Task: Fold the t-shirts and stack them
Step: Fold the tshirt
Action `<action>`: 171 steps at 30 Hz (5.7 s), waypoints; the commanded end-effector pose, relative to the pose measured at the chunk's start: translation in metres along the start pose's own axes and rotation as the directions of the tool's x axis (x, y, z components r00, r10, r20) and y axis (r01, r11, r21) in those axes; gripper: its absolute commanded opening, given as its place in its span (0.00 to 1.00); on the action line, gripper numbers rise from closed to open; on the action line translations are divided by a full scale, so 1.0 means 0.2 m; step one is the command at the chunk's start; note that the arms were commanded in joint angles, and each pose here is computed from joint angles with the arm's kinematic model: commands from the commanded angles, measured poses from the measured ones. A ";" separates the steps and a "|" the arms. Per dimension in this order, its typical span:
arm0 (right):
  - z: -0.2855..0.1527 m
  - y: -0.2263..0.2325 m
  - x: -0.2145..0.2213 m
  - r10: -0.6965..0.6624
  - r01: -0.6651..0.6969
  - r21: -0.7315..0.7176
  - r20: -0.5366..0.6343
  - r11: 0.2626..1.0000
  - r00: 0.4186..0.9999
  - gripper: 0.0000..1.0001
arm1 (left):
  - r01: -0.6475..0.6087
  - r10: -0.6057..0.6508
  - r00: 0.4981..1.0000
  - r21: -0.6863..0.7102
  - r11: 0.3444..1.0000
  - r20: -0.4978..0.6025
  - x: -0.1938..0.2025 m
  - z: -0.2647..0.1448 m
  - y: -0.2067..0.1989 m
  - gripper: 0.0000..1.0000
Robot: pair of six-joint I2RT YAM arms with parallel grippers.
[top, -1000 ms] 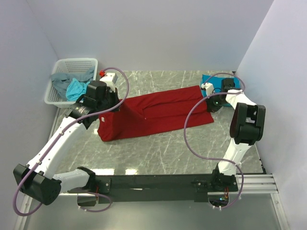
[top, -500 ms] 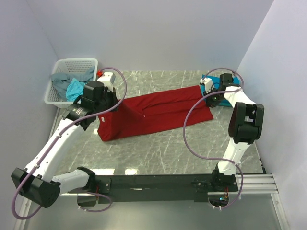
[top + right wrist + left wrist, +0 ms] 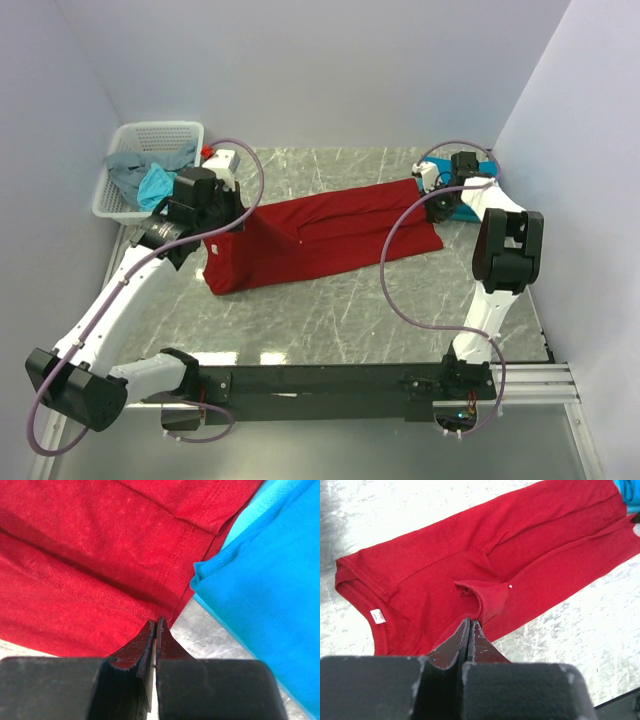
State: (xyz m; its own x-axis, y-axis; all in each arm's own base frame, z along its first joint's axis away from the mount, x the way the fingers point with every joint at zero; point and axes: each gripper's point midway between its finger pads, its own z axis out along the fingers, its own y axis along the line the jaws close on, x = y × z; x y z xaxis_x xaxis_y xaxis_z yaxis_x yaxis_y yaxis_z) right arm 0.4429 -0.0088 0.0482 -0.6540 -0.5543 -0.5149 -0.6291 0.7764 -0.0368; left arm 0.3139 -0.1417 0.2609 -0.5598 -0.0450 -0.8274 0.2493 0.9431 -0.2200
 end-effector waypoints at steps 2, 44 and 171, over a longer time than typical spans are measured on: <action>-0.04 -0.06 -0.12 -0.011 0.009 0.054 0.038 0.999 0.999 0.01 | -0.025 0.024 0.997 0.007 1.000 0.079 -0.16 -0.01 -0.01 0.00; -0.34 0.20 -0.41 0.030 -0.033 0.005 0.288 0.999 0.957 0.42 | -0.223 0.219 0.975 -0.121 0.967 -0.051 -0.29 0.44 0.17 0.00; -0.30 0.85 -0.49 -0.113 0.264 -0.415 0.353 0.871 0.929 0.46 | 0.250 -0.292 0.822 -0.150 0.956 -0.489 0.53 0.71 0.24 0.01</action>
State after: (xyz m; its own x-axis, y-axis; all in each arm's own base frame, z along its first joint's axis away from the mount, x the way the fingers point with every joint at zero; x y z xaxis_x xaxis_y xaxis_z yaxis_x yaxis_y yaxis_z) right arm 0.3710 0.1591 0.1285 -0.4184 -0.5129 -0.7496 -0.8834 0.4216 0.2046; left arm 0.3642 -0.1473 0.0536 -0.9509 -0.1553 -0.2678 -0.0639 0.9449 -0.3211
